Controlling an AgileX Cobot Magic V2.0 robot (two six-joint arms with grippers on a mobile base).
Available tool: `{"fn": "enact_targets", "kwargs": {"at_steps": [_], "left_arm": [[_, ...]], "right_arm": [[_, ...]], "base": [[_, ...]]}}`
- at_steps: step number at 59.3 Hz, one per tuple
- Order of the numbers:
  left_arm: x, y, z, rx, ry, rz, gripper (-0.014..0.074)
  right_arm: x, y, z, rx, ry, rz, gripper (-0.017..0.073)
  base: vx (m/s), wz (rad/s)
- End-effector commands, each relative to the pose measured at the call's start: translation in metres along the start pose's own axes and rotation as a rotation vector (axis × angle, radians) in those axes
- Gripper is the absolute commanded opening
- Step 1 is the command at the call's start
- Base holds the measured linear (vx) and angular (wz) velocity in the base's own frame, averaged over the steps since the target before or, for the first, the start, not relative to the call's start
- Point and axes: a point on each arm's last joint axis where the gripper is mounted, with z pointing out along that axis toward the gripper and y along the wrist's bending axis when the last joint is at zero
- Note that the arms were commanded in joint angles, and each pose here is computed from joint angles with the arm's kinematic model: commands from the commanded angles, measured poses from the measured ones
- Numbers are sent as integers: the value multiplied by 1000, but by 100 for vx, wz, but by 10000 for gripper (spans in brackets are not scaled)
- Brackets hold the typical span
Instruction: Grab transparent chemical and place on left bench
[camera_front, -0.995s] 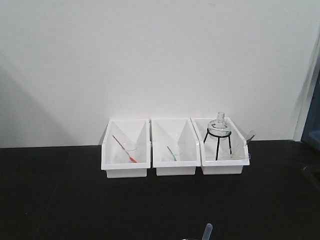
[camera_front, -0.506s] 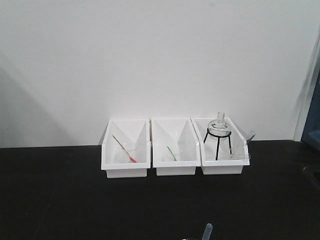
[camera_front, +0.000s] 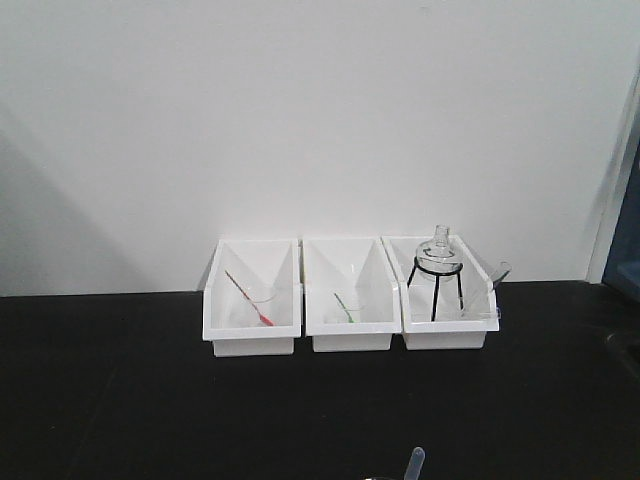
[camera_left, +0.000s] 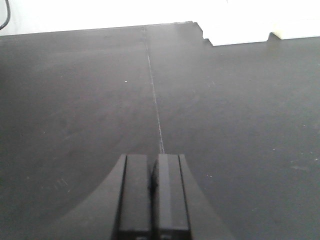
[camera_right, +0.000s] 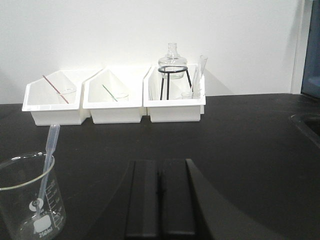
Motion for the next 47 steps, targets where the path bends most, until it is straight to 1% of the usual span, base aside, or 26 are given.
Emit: {"fn": "enact_targets", "kwargs": {"at_steps": [1,47], "left_arm": [[-3,0,-1,-2,-81,-9,-3],[-3,0,-1,-2,-81,-9,-3]], "right_arm": [[-5,1,-1,-9,-78,-7,-7],[-5,1,-1,-8,-77,-7,-7]], "base": [[0,0],[0,0]]}}
